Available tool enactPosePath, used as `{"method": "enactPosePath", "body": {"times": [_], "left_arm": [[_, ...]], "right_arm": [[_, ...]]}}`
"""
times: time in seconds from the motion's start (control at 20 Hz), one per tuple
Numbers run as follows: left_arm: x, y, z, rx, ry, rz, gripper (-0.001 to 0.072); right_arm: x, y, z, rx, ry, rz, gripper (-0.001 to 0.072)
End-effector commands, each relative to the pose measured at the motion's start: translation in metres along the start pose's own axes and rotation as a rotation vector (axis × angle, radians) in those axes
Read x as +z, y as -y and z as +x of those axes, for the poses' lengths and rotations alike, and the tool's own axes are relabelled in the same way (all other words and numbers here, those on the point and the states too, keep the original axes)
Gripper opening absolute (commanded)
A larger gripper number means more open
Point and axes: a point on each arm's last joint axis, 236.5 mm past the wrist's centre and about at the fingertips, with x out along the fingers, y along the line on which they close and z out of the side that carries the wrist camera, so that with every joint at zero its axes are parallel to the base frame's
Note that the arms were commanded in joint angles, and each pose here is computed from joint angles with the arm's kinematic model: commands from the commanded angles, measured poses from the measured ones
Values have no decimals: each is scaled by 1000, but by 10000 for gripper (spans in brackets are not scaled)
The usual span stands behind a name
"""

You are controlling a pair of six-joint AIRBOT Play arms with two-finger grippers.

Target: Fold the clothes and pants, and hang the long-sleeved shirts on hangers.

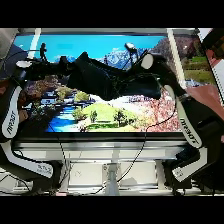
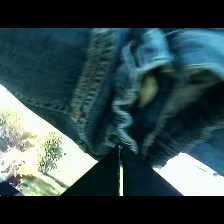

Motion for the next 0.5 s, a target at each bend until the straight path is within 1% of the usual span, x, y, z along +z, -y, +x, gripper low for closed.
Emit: {"method": "enactPosePath", "body": {"times": [0.0,0.1,0.3,0.35,0.45], "left_arm": [[-6,4,-3,-21,-31,-62,57],[-9,8,-6,-40,-48,-70,57],[-20,38,-15,-118,-91,-63,57],[-21,49,-21,-131,-91,-44,57],[-22,86,-36,-205,-74,-11,57]], "right_arm": [[-10,-6,35,5,-32,2,19],[-2,3,54,-4,5,57,19],[7,22,83,-39,58,133,17],[5,28,88,-54,53,149,18],[7,34,94,-62,68,169,17]]}}
